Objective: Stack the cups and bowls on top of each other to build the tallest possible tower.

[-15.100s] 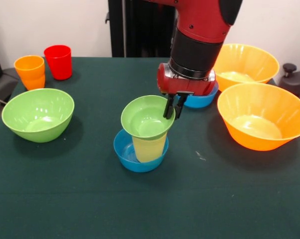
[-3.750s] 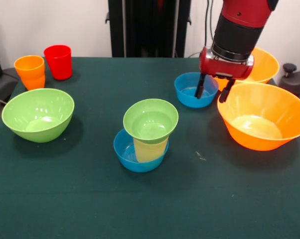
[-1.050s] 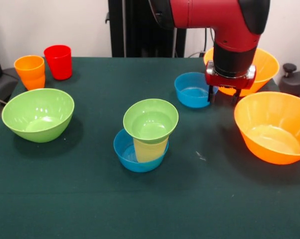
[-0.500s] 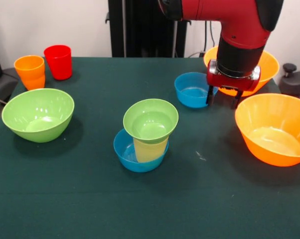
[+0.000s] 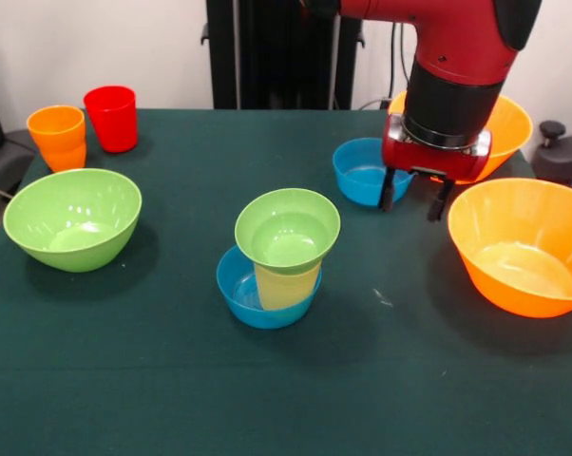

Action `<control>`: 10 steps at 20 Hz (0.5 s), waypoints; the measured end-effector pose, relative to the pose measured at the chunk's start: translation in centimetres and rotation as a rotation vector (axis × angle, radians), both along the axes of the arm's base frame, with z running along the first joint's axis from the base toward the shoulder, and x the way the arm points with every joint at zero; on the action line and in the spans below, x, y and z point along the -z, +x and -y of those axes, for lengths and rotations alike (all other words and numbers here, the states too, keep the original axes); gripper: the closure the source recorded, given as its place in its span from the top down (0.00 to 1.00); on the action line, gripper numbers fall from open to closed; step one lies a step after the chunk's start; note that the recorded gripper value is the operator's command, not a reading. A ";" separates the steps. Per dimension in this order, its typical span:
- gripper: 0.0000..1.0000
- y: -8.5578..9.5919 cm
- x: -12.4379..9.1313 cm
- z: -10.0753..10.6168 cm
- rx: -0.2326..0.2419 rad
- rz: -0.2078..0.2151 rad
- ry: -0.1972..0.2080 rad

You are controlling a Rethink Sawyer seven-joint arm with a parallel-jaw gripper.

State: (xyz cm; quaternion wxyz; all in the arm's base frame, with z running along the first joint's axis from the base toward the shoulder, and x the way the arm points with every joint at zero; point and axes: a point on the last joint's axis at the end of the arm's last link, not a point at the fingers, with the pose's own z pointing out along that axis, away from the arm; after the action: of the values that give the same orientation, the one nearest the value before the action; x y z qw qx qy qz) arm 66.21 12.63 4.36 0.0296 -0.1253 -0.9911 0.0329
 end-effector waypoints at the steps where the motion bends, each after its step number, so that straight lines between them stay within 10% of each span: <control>1: 1.00 0.1 -0.1 0.2 0.002 0.003 -0.004; 10: 1.00 0.5 -0.4 1.3 0.011 0.012 -0.024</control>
State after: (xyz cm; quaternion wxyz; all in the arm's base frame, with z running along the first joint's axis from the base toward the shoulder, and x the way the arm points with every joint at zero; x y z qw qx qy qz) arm 66.68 11.30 4.80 0.0224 -0.1315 -0.9901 0.0437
